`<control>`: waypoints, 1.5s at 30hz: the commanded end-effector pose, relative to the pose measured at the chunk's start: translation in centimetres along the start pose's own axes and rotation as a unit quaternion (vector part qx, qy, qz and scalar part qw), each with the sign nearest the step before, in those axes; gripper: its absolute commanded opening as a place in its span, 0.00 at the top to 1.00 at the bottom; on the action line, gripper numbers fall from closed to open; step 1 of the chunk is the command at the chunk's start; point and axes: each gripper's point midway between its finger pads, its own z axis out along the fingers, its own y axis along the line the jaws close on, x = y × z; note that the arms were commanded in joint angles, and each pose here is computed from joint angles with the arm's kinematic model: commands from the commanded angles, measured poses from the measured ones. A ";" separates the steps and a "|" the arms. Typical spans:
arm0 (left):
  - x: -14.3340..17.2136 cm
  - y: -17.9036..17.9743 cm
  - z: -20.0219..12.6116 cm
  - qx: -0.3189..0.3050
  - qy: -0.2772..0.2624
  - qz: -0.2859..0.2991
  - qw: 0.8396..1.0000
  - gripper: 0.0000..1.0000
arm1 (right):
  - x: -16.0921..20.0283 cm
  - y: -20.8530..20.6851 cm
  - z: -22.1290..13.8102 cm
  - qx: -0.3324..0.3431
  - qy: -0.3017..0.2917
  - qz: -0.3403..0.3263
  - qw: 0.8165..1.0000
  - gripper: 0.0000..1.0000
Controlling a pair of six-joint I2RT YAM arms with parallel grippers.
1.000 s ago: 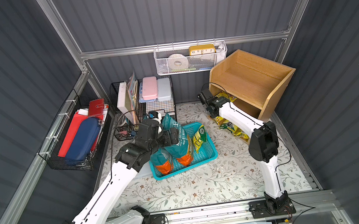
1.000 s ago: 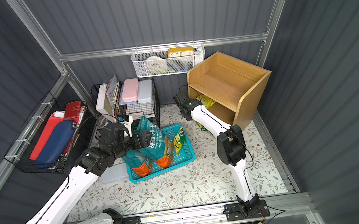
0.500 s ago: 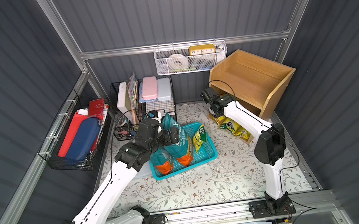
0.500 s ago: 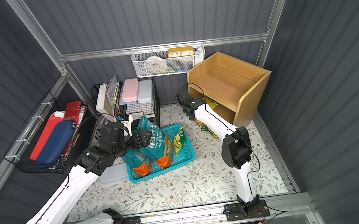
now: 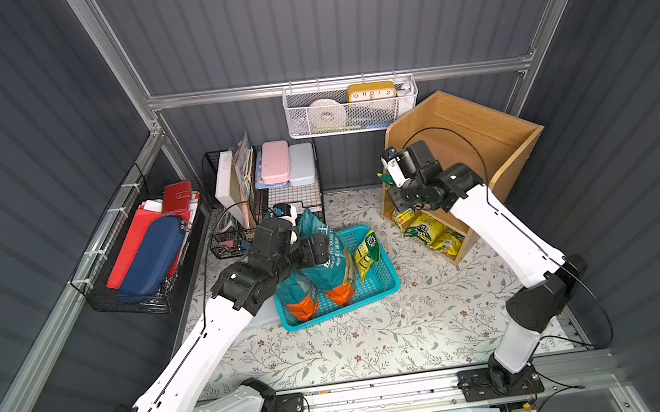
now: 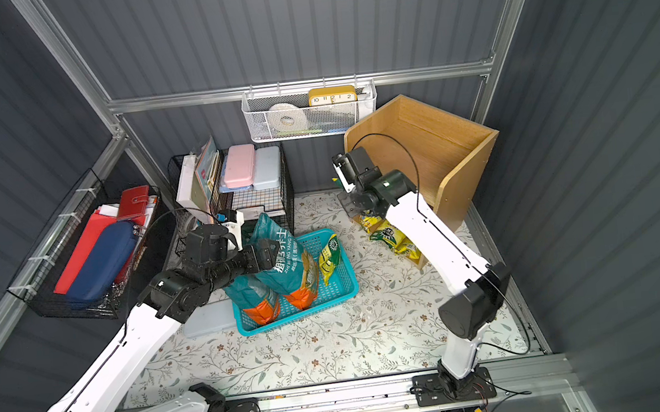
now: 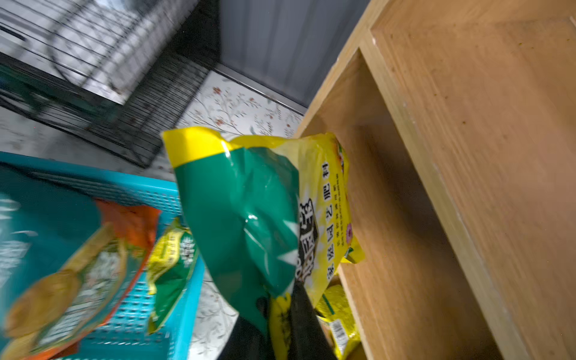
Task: Take down the fertilizer bag from the shelf
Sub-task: Pick up the fertilizer bag from the shelf, then place the fertilizer bag in the storage box.
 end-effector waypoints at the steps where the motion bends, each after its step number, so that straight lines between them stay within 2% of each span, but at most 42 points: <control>1: -0.6 -0.4 -0.2 0.005 -0.007 0.000 1.000 0.01 | -3.2 4.1 -3.3 -0.137 -0.074 0.069 0.985 1.00; 3: -0.4 -0.3 -0.1 0.004 -0.005 -0.001 1.000 0.01 | -3.2 5.8 -4.2 -0.194 -0.079 0.100 0.973 1.00; 5: -0.3 -0.2 -0.2 0.004 -0.006 -0.003 1.000 0.01 | -2.8 8.1 -4.8 -0.265 -0.073 0.132 0.953 1.00; 8: -0.2 -0.1 -0.3 0.002 -0.007 -0.004 1.000 0.01 | -1.4 10.3 -4.6 -0.323 -0.047 0.163 0.931 1.00; 12: 0.1 0.0 -0.2 0.001 -0.005 -0.006 1.000 0.01 | 1.7 11.6 -2.6 -0.324 0.003 0.187 0.927 1.00; 17: 0.4 0.2 -0.2 -0.001 -0.002 -0.008 1.000 0.01 | 3.6 13.8 -1.2 -0.370 0.029 0.227 0.900 1.00; 23: 0.3 0.3 -0.6 -0.002 -0.007 -0.012 1.000 0.01 | 6.0 13.3 2.4 -0.322 0.067 0.258 0.908 1.00; 29: 0.4 0.4 -0.8 -0.004 -0.008 -0.014 1.000 0.01 | 7.4 14.1 5.6 -0.308 0.083 0.277 0.906 1.00; 36: 0.5 0.5 -0.7 -0.006 -0.007 -0.013 1.000 0.01 | 10.3 13.7 9.8 -0.233 0.113 0.242 0.935 1.00; 39: 0.6 0.6 -0.7 -0.007 -0.006 -0.014 1.000 0.01 | 11.3 14.2 10.9 -0.227 0.132 0.233 0.936 1.00; 42: 0.6 0.5 -0.7 -0.005 -0.006 -0.013 1.000 0.00 | 11.6 14.5 10.9 -0.227 0.144 0.216 0.939 0.78; 43: 0.7 0.6 -0.7 -0.006 -0.005 -0.013 1.000 0.01 | 11.3 14.1 10.8 -0.213 0.138 0.207 0.945 0.69; 45: 0.8 0.6 -0.7 -0.007 -0.004 -0.011 1.000 0.00 | 10.3 13.5 9.8 -0.203 0.122 0.191 0.953 0.58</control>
